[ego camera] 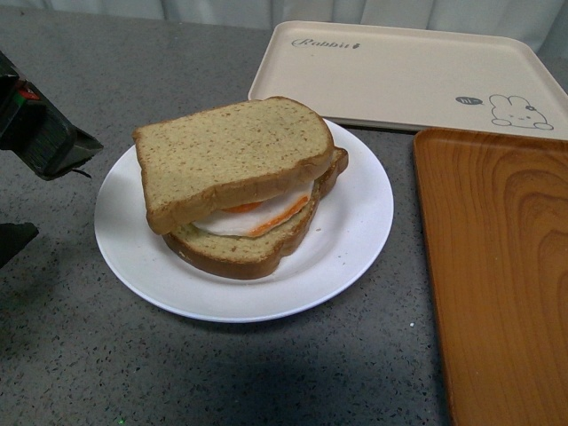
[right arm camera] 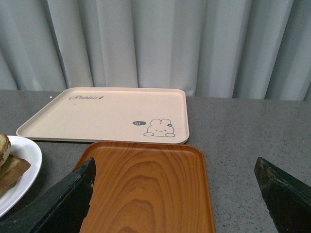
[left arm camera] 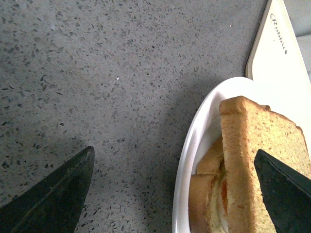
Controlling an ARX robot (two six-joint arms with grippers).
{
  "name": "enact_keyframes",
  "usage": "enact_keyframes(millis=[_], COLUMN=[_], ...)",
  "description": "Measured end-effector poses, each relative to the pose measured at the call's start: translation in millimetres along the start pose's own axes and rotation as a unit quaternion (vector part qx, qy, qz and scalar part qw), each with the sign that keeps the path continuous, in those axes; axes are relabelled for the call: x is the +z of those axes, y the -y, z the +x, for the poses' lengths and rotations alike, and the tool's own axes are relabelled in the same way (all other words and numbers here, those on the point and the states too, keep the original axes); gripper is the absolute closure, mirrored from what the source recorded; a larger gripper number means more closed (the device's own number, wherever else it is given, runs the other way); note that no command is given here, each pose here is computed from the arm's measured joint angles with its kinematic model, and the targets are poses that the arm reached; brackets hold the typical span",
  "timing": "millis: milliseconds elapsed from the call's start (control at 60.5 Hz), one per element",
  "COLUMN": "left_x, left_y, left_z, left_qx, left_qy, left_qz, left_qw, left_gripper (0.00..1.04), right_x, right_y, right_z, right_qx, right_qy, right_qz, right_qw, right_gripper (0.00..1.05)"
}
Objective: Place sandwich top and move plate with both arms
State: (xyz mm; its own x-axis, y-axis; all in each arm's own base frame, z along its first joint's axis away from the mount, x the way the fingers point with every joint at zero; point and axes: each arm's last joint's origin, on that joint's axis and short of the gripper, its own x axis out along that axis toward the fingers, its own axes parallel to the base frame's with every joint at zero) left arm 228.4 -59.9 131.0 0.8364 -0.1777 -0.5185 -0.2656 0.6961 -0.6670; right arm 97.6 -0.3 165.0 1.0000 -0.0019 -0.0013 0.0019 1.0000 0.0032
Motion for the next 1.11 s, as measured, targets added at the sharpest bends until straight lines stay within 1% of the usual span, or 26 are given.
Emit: enact_keyframes(millis=[231, 579, 876, 1108], left_x=[-10, -28, -39, -41], left_y=[1, 10, 20, 22], left_z=[7, 6, 2, 1], left_qx=[-0.008, -0.048, -0.069, -0.071], left_qy=[-0.02, -0.065, -0.085, -0.09], left_qz=[-0.008, -0.064, -0.088, -0.102], left_qw=[1.0, 0.995, 0.99, 0.988], left_gripper=[0.06, 0.06, 0.06, 0.06], right_x=[0, 0, 0, 0], right_y=[0, 0, 0, 0], right_z=[0, 0, 0, 0], right_qx=[0.0, 0.0, 0.0, 0.0], right_qy=[0.0, 0.0, 0.0, 0.0], right_qz=[0.0, 0.0, 0.0, 0.0], right_qw=[1.0, 1.0, 1.0, 1.0], right_gripper=[0.09, 0.09, 0.09, 0.09])
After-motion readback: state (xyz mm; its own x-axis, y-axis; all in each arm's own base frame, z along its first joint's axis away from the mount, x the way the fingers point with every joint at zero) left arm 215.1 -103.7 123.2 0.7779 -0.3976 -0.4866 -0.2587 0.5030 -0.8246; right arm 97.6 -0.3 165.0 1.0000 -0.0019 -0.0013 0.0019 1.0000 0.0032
